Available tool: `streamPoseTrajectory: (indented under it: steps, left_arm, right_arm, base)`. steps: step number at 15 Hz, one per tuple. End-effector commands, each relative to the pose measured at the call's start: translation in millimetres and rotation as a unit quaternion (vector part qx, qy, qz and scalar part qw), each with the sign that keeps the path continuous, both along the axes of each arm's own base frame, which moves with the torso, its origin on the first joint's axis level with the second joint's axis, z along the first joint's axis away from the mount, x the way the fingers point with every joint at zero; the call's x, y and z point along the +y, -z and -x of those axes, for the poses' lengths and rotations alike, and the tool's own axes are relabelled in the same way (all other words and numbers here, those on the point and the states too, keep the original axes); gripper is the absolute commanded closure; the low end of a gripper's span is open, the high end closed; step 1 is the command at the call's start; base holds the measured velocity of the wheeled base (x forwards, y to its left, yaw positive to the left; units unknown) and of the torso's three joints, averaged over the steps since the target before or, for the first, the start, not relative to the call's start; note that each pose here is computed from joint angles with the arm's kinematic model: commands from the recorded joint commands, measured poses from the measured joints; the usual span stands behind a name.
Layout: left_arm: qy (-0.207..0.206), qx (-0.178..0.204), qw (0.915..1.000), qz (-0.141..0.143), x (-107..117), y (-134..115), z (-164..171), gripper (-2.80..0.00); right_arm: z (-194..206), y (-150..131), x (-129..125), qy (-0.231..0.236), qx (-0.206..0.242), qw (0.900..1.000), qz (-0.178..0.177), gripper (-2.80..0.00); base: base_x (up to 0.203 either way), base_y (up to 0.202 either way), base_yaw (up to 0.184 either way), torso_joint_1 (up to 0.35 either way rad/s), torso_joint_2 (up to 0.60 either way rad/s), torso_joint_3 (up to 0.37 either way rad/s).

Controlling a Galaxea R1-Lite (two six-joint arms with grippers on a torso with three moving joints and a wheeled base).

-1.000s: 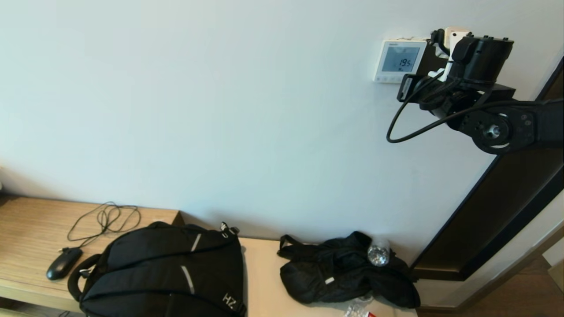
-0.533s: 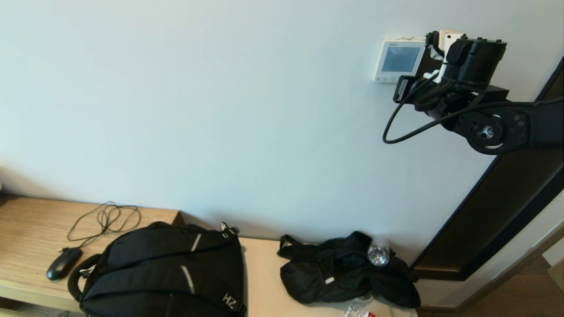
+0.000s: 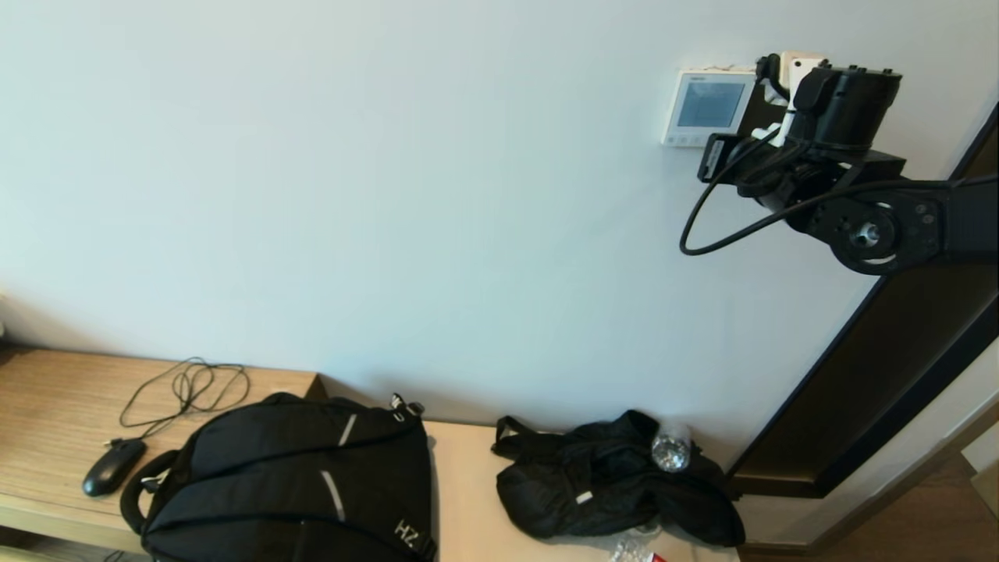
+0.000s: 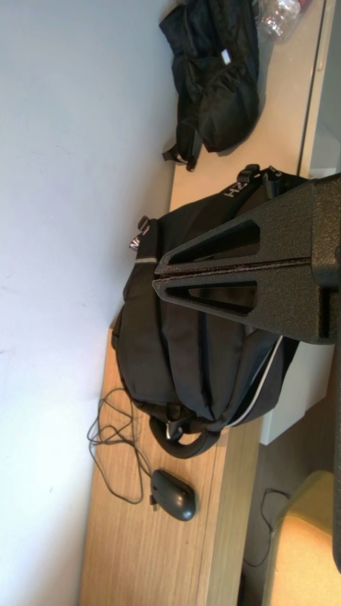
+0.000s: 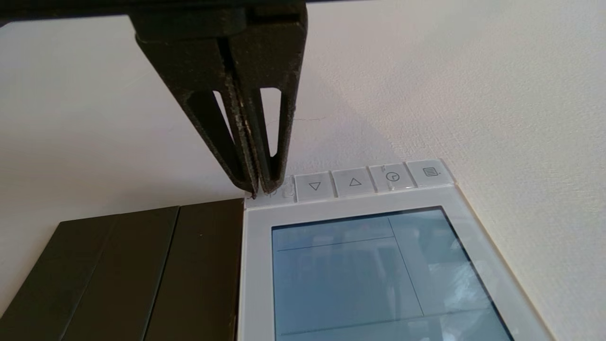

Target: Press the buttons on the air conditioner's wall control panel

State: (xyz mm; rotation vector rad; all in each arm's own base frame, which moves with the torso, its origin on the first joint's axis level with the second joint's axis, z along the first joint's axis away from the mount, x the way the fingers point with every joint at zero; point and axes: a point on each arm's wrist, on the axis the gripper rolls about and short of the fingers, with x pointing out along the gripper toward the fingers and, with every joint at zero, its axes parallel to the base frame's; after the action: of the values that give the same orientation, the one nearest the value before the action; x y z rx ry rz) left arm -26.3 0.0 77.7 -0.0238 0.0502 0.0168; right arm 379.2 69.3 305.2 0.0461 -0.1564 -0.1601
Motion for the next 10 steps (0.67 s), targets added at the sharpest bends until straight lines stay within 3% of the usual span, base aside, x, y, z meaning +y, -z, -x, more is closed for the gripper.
streamPoseTrajectory:
  steps: [1,5,10]
  left_arm:
    - [0.0,0.0,1.0,0.0,0,0,0,0.0]
    - [0.0,0.0,1.0,0.0,0,0,0,0.0]
    - [0.0,0.0,1.0,0.0,0,0,0,0.0]
  right_arm:
    - [23,-18,-4,-0.002,-0.021,1.0,-0.005,0.0]
    - [75,-39,-1,-0.023,-0.043,0.999,-0.009,0.0]
    - [150,-46,-19,-0.022,-0.058,0.998,-0.009,0.0]
  base:
    - [0.0,0.0,0.0,0.0,0.0,0.0]
    - [0.0,0.0,0.0,0.0,0.0,0.0]
    - [0.0,0.0,0.0,0.0,0.0,0.0]
